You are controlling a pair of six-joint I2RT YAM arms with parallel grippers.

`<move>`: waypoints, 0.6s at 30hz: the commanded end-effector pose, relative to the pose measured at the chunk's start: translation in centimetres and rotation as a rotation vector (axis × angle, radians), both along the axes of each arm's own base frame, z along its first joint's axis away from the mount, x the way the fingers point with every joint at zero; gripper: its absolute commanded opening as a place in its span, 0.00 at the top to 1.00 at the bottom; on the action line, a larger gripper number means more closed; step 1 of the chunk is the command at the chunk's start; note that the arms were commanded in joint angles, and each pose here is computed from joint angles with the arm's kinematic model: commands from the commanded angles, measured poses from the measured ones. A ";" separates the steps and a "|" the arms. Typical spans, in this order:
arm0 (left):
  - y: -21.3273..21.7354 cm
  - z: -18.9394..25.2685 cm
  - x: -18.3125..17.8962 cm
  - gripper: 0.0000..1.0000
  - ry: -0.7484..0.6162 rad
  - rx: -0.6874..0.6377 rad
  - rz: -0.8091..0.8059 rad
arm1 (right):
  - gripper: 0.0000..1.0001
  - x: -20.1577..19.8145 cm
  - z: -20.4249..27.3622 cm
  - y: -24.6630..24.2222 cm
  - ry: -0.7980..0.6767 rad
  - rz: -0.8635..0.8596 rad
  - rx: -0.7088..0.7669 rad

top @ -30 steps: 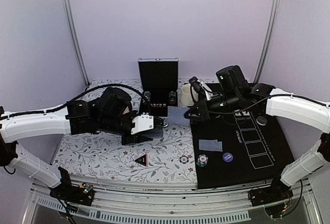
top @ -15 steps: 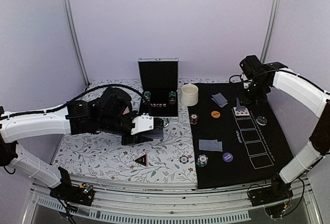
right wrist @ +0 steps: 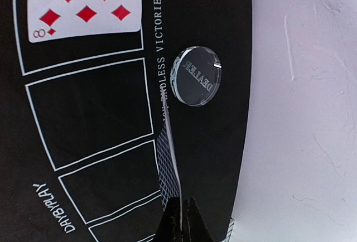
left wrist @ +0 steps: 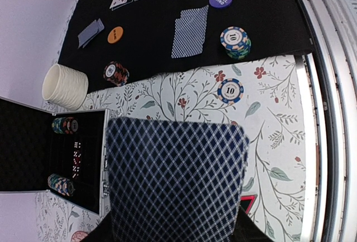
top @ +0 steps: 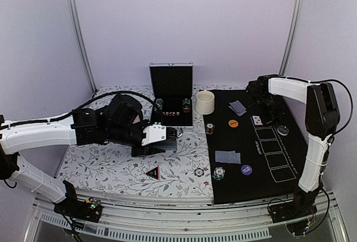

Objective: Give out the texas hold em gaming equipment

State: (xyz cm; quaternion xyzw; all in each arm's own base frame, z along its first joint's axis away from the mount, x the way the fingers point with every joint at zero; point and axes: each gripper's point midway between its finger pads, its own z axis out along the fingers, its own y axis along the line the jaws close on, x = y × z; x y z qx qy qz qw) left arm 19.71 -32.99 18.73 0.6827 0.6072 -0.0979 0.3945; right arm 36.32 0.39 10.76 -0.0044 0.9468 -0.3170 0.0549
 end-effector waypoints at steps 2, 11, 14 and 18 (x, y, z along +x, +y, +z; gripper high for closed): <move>-0.3 0.9 -0.4 0.54 -0.015 -0.030 -0.023 | 0.98 -0.1 -3.0 -0.9 0.120 -0.018 -0.088; -0.2 0.7 -0.5 0.54 -0.016 -0.025 -0.025 | 0.98 0.8 -7.8 3.7 0.171 -0.021 0.189; -0.2 0.8 -0.4 0.54 -0.014 -0.026 -0.024 | 0.97 1.6 -8.6 4.8 0.153 -0.024 0.266; -0.2 0.9 -0.5 0.54 -0.017 -0.029 -0.027 | 0.98 2.3 -9.2 4.6 0.152 -0.049 0.268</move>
